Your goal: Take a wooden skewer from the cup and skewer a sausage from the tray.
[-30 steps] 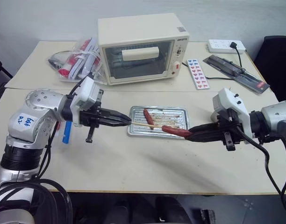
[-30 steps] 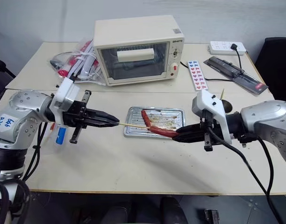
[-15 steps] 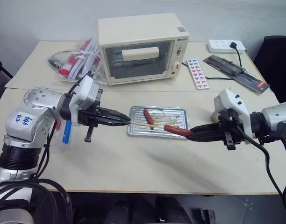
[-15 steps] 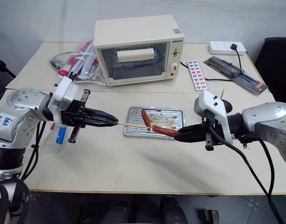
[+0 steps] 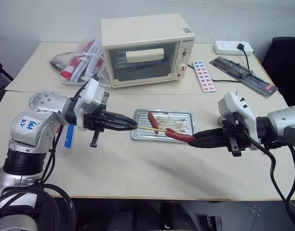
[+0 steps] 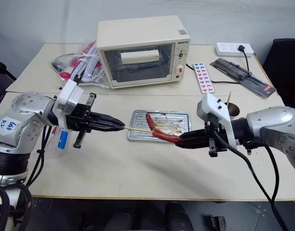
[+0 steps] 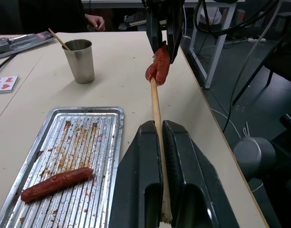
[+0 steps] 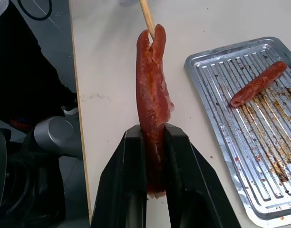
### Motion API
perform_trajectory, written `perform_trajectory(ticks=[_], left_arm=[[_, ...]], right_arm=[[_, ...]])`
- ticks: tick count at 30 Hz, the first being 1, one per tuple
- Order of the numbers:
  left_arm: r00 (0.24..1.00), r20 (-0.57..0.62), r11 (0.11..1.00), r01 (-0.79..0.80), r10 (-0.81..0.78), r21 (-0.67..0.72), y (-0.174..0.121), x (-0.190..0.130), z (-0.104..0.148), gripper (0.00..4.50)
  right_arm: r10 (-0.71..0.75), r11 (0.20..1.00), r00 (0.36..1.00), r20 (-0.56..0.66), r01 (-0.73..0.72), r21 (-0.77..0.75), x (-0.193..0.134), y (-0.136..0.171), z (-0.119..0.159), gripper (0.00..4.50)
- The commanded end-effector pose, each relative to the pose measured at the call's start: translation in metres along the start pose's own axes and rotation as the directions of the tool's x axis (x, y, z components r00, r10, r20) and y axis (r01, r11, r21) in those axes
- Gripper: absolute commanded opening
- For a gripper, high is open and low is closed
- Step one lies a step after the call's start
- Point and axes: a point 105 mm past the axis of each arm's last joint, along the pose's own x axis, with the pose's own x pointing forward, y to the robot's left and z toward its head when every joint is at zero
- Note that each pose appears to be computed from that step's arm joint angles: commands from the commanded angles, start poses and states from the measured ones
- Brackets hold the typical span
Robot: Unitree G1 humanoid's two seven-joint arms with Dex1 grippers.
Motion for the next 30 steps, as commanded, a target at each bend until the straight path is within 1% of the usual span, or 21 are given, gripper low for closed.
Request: perform_trajectory(ticks=[1, 10, 18, 20, 21, 22, 24, 26, 28, 30], left_arm=[[0.999, 0.008, 0.998, 0.048, -0.049, 0.051, -0.006, 0.005, 0.012, 0.0], [0.996, 0.032, 0.995, 0.081, -0.083, 0.051, -0.009, 0.015, 0.015, 0.0], [0.993, 0.066, 0.993, 0.089, -0.094, 0.072, -0.005, 0.028, 0.018, 0.0], [0.994, 0.063, 0.994, 0.085, -0.09, 0.071, -0.005, 0.028, 0.017, 0.0], [0.995, 0.06, 0.994, 0.08, -0.084, 0.069, -0.004, 0.027, 0.016, 0.0], [0.996, 0.054, 0.995, 0.07, -0.074, 0.066, -0.004, 0.025, 0.014, 0.0], [0.998, 0.041, 0.997, 0.042, -0.044, 0.058, -0.002, 0.019, 0.011, 0.0], [1.0, 0.031, 0.999, -0.003, 0.002, 0.048, -0.001, 0.011, 0.007, 0.0], [0.998, 0.018, 0.997, -0.068, 0.067, 0.041, -0.002, 0.0, 0.003, 0.0], [0.989, -0.002, 0.988, -0.148, 0.148, 0.051, -0.004, -0.01, -0.004, 0.0]], right_arm=[[-0.002, 0.998, 0.998, 0.056, 0.005, -0.057, -0.005, 0.004, 0.018, 0.27], [0.024, 0.998, 0.997, 0.072, -0.019, -0.066, -0.002, 0.007, 0.025, 0.27], [0.073, 0.994, 0.994, 0.076, -0.066, -0.092, 0.003, 0.017, 0.03, 0.27], [0.083, 0.993, 0.994, 0.073, -0.077, -0.085, 0.003, 0.018, 0.03, 0.86], [0.085, 0.993, 0.994, 0.071, -0.079, -0.084, 0.003, 0.018, 0.03, 0.99], [0.078, 0.993, 0.995, 0.067, -0.072, -0.089, 0.003, 0.018, 0.03, 1.21], [0.044, 0.993, 0.998, 0.054, -0.038, -0.112, 0.001, 0.015, 0.031, 1.64], [-0.014, 0.989, 0.999, 0.044, 0.021, -0.147, -0.004, 0.008, 0.032, 2.18], [-0.067, 0.982, 0.996, 0.05, 0.075, -0.175, -0.012, 0.0, 0.037, 2.18], [-0.091, 0.974, 0.994, 0.063, 0.102, -0.2, -0.019, -0.005, 0.044, 2.18]])
